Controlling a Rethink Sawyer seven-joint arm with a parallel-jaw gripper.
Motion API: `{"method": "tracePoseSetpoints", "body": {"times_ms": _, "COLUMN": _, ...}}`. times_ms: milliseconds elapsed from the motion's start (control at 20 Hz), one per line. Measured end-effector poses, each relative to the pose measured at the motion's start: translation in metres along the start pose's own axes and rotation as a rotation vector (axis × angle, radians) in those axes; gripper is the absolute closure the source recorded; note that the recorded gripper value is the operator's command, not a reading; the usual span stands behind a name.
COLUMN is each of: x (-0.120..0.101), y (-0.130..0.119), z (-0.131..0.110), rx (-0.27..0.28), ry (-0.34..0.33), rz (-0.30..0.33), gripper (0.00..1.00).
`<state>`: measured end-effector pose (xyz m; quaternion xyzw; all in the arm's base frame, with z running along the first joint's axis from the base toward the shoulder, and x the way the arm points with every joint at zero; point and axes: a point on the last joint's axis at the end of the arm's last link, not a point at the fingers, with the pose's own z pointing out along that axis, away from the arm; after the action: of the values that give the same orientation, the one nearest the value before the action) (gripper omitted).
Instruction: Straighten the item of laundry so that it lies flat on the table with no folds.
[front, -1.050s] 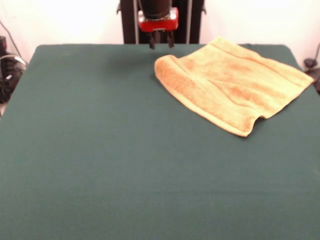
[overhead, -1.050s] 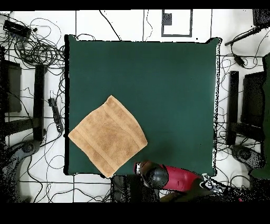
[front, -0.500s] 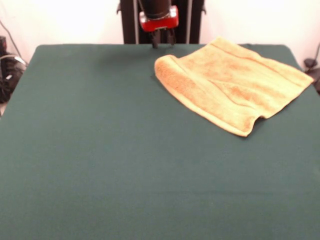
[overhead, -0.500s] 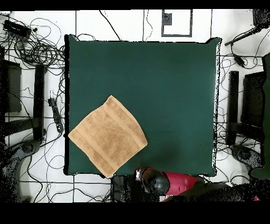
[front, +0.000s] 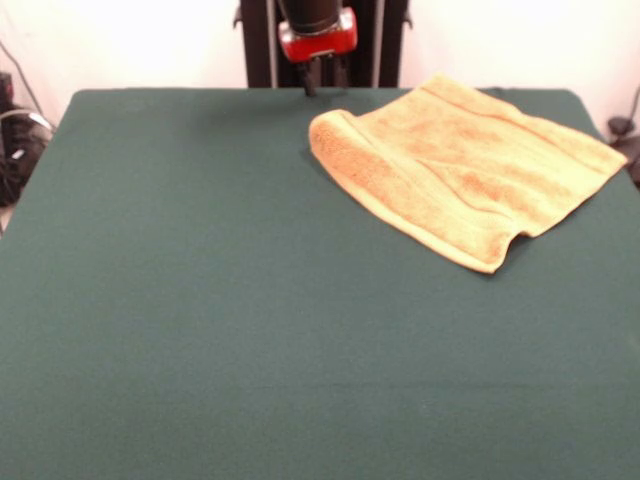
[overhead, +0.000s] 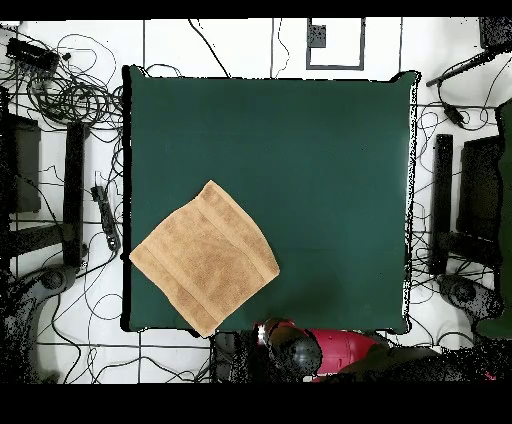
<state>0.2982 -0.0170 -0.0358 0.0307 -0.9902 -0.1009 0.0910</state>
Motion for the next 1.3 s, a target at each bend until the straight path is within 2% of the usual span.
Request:
{"method": "tracePoseSetpoints", "body": {"times_ms": 950, "x": 0.004, "y": -0.003, "z": -0.005, "rx": 0.014, "ry": -0.016, "rz": -0.001, "gripper": 0.0}}
{"method": "tracePoseSetpoints", "body": {"times_ms": 1300, "x": 0.011, "y": -0.025, "z": -0.04, "rx": 0.085, "ry": 0.051, "rz": 0.023, "gripper": 0.0}}
